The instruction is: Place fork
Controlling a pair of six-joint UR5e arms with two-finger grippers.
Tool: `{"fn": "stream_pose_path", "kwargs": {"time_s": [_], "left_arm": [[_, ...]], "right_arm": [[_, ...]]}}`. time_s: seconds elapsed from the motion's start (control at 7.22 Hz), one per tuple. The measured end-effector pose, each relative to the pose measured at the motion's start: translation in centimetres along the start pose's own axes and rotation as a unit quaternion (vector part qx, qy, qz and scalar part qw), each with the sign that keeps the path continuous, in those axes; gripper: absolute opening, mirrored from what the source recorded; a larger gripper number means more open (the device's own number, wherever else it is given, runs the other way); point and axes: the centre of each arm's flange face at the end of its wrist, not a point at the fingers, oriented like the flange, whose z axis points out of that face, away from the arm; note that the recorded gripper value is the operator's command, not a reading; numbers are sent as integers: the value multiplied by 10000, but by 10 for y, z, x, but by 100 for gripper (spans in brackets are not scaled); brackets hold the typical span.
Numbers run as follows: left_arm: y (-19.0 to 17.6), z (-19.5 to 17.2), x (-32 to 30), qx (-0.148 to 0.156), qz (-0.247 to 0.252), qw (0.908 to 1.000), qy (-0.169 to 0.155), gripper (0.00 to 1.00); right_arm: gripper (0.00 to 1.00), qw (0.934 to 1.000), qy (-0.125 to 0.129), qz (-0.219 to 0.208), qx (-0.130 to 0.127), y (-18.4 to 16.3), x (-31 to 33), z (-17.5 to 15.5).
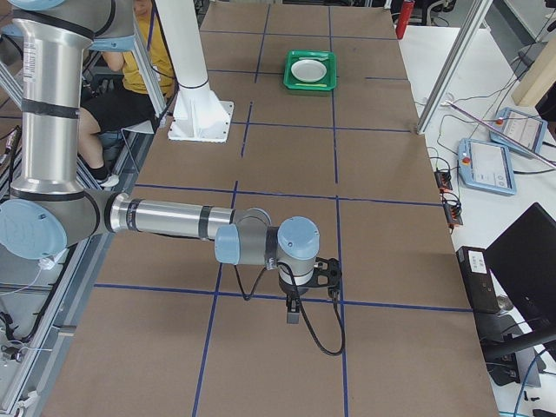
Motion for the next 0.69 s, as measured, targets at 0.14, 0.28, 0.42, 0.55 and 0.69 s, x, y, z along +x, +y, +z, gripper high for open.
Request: {"fn": "stream_pose_path", "kwargs": {"time_s": [0.14, 0.28, 0.42, 0.55, 0.69], "left_arm": [[1, 1, -1, -14, -9, 10000, 11, 100], [1, 3, -2, -21, -12, 10000, 21, 100], [1, 4, -2, -28, -16, 10000, 28, 100], [1, 3, -2, -19, -8, 10000, 33, 100], [1, 2, -1, -4, 3, 10000, 36, 100]], "right_arm": [[100, 10000, -1, 0, 0, 0, 0, 0], [100, 10000, -2, 0, -1, 0, 0, 0], [100, 10000, -2, 1, -1, 0, 0, 0], [100, 10000, -2, 0, -1, 0, 0, 0], [100, 10000, -4, 1, -1, 0, 0, 0]]}}
